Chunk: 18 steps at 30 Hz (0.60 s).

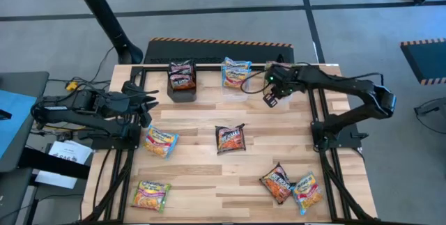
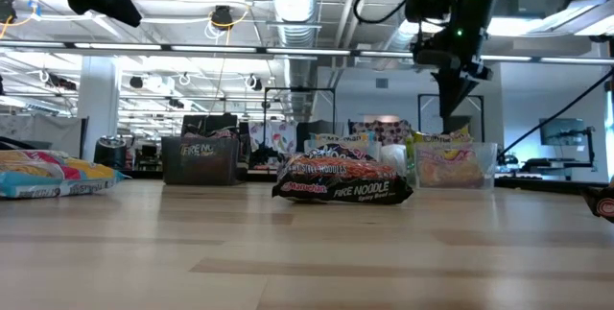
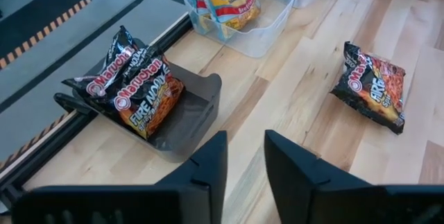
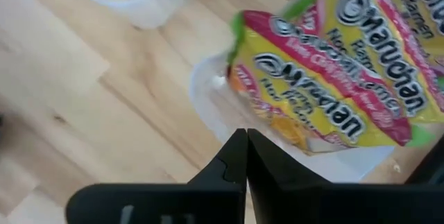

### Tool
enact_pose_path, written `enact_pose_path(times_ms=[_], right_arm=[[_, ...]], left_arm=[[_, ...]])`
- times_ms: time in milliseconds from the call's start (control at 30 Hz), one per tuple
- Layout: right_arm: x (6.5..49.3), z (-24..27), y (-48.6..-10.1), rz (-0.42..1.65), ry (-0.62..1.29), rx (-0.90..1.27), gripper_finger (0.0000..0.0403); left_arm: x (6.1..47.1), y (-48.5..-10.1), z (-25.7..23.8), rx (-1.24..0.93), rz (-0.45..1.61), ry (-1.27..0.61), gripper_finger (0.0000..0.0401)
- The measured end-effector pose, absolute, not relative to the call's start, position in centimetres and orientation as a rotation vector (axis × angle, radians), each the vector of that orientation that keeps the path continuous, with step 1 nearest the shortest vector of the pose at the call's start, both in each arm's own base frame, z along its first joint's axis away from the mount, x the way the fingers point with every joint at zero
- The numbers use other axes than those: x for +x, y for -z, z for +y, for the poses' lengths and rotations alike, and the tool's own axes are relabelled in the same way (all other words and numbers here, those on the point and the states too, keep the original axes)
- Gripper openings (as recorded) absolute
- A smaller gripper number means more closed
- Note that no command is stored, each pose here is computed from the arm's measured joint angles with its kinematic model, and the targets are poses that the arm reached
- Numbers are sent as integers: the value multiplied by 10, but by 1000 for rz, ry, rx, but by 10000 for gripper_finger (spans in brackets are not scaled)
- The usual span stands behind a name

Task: Sort Maruchan noodles
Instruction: Put the top black noodle pack into the black bin

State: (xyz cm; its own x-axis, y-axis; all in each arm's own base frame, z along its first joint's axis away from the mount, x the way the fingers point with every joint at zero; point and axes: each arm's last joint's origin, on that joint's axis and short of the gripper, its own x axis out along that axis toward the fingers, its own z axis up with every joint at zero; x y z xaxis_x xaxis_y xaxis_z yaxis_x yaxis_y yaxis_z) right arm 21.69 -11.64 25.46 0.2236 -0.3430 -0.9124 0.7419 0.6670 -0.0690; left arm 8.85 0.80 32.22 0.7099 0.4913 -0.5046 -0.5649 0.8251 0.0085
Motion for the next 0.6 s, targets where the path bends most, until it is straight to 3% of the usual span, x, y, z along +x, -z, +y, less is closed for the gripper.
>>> enact_pose_path(times_ms=[333,600], right_arm=[[226,-99,-257,1097,709,379,86],[234,-93,-259,1037,656,417,102]], left_arm=[[90,-331,13,-44,395,-776,175],[123,-355,6,48,231,-540,178]])
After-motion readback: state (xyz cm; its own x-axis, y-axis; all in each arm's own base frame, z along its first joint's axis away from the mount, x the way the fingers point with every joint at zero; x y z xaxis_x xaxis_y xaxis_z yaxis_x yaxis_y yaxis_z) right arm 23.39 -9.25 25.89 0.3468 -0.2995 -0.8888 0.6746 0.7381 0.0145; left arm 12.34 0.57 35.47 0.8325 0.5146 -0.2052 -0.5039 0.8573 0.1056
